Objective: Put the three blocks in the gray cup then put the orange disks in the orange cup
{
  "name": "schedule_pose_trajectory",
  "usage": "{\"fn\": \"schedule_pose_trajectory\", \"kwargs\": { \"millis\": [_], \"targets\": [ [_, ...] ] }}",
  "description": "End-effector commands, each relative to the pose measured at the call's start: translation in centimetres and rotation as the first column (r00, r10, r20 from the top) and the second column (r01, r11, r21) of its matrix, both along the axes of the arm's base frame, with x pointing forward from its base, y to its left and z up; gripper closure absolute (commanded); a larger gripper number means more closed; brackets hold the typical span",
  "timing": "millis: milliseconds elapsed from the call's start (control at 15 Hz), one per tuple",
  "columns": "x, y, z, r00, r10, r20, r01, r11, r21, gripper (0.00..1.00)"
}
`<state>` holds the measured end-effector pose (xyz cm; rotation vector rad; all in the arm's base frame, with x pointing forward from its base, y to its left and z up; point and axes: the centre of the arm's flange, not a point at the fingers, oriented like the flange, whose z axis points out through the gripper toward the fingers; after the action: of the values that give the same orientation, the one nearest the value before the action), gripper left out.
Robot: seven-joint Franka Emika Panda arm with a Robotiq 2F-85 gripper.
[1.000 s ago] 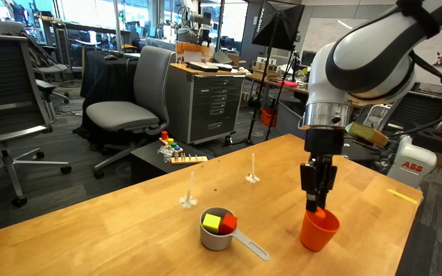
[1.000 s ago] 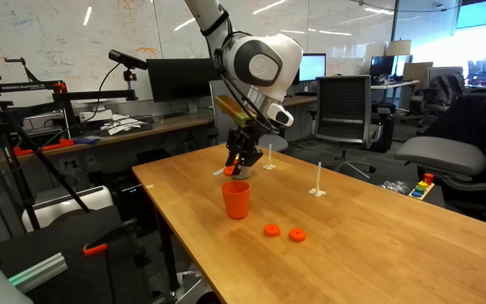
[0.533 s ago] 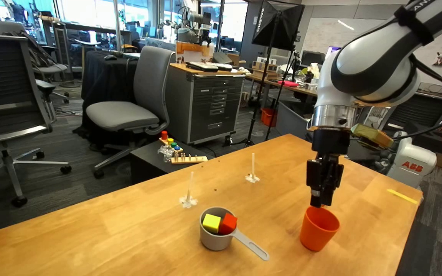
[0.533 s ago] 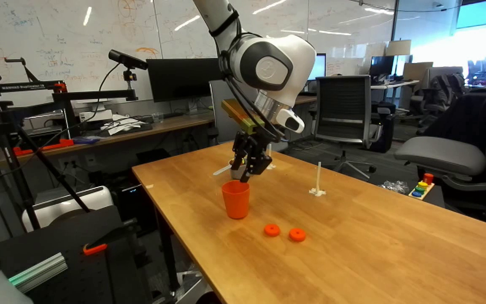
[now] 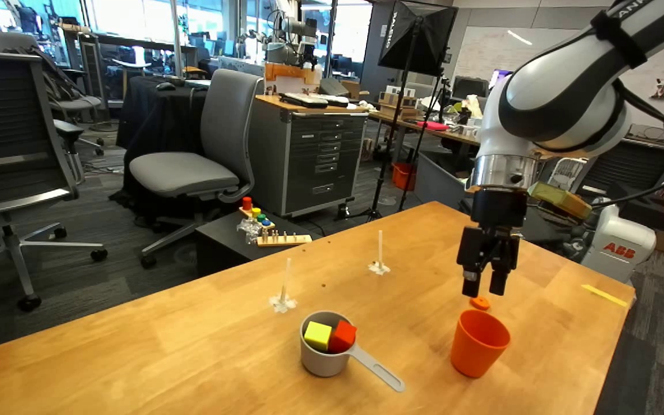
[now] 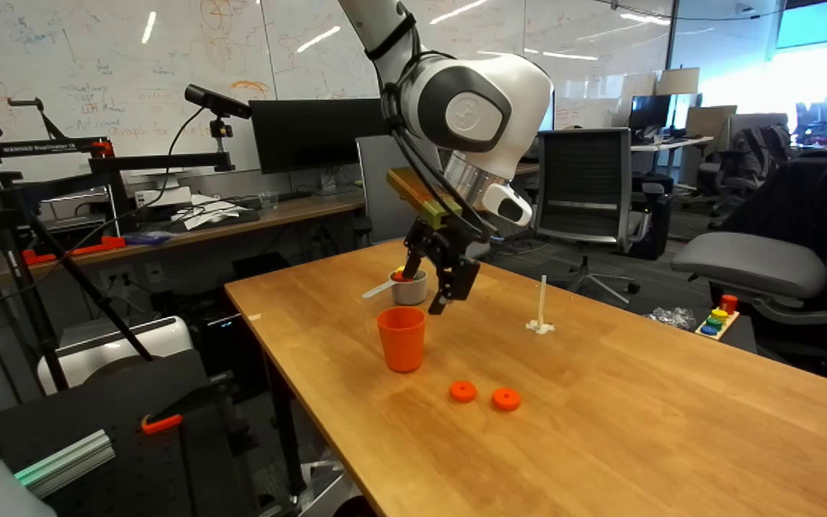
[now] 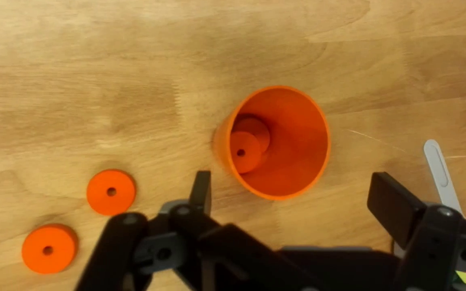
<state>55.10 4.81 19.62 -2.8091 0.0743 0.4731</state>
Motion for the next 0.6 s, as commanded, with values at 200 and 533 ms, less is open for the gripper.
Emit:
{"fn": "schedule_pose_trajectory", "kwargs": {
  "millis": [200,533],
  "targets": [
    [3.7,-3.0,2.1,0.999,-0.016,0.037,0.018,0.999,-0.042,0.00],
    [5.4,-7.1,2.6,0.995,-0.088,0.053,0.094,0.989,-0.117,0.00]
  ]
}}
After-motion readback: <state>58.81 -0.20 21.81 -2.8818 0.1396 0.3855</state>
